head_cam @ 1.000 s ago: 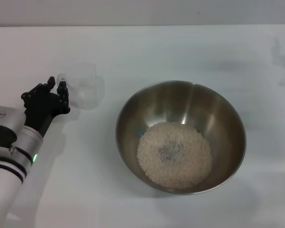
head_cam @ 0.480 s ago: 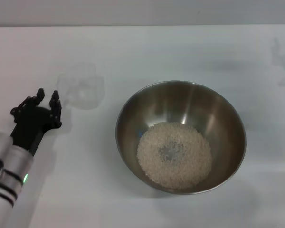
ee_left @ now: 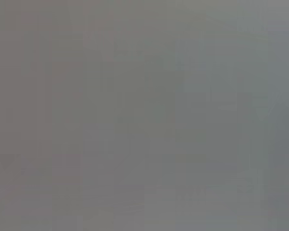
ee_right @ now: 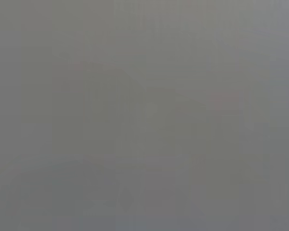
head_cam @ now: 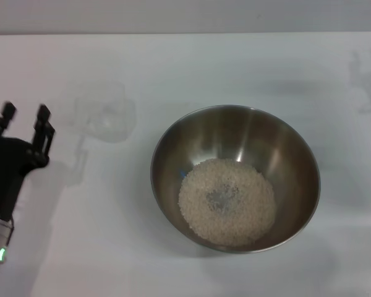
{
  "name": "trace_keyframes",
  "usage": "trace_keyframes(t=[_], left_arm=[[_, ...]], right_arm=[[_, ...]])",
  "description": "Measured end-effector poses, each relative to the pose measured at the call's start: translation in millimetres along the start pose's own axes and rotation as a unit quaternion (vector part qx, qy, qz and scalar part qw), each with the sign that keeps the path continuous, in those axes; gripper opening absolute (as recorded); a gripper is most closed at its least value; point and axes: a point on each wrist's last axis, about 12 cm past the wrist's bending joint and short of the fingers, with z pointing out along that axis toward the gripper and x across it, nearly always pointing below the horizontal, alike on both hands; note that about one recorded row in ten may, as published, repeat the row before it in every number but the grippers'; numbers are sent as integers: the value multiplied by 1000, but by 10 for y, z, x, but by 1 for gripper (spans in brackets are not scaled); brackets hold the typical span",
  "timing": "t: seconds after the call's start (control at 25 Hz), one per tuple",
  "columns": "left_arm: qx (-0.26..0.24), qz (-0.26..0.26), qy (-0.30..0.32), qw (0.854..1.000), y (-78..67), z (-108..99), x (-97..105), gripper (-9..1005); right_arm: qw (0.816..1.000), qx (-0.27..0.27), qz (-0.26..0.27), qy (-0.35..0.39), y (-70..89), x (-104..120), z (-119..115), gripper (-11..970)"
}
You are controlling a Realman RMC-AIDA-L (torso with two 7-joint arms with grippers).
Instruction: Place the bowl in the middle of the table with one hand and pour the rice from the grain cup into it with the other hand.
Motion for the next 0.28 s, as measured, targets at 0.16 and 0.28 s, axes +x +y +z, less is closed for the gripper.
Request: trace_keyframes(t=[0.16, 0.28], left_arm=[[11, -2, -40, 999, 1, 135, -97, 499], [20, 2, -50, 999, -8, 239, -125, 499]], right_arm=[[1000, -3, 4, 4, 30, 16, -14, 357], [1000, -5, 5, 12, 48, 37, -21, 357]])
